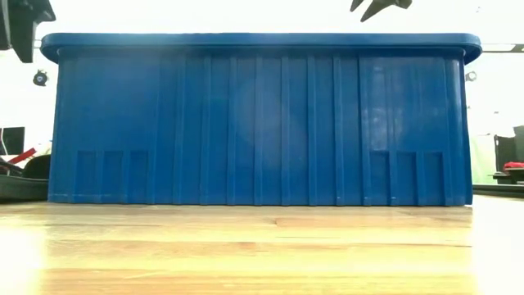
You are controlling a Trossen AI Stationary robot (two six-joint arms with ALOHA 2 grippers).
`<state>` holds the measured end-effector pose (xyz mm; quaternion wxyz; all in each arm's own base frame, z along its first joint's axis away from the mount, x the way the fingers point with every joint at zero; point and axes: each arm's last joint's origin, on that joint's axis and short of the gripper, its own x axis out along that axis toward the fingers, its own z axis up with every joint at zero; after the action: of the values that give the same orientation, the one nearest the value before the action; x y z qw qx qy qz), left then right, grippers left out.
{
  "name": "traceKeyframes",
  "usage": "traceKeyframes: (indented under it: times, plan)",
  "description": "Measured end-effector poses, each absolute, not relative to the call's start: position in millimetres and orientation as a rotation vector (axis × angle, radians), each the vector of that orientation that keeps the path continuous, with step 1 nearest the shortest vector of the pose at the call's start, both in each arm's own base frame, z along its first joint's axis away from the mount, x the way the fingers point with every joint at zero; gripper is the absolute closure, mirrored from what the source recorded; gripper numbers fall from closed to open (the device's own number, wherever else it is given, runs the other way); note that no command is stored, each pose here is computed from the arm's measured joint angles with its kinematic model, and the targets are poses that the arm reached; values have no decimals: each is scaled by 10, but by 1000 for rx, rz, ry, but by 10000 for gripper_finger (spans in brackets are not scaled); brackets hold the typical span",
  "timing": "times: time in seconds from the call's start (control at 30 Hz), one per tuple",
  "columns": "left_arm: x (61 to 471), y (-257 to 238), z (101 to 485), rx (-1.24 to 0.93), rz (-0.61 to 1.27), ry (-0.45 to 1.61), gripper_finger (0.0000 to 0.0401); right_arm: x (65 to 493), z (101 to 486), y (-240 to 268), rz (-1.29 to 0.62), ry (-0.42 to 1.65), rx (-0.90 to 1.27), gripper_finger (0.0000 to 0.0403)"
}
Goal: Pick and place slides into bin
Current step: Put the black slide into the blue bin
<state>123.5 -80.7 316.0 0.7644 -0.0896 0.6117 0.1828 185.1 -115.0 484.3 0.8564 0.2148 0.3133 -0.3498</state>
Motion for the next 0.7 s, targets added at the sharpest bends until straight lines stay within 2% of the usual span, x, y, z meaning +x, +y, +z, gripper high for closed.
traceKeyframes:
  times: [0.17, 0.37, 0.5, 0.6, 0.7]
  plan:
    - [1097, -743, 3260, -333, 469, 1201, 134, 1852, 4841, -1151, -729, 664, 437, 209]
    - [836, -442, 3468, -538, 621, 803, 134, 1853, 4840, -1151, -728, 664, 437, 209]
    - [666, -259, 3544, -641, 665, 629, 134, 1853, 4840, -1151, -728, 664, 437, 209]
    - [547, -116, 3626, -668, 711, 483, 134, 1854, 4840, -1151, -730, 661, 447, 209]
    - [443, -6, 3808, -575, 694, 329, 134, 1860, 4838, -1154, -737, 653, 468, 209]
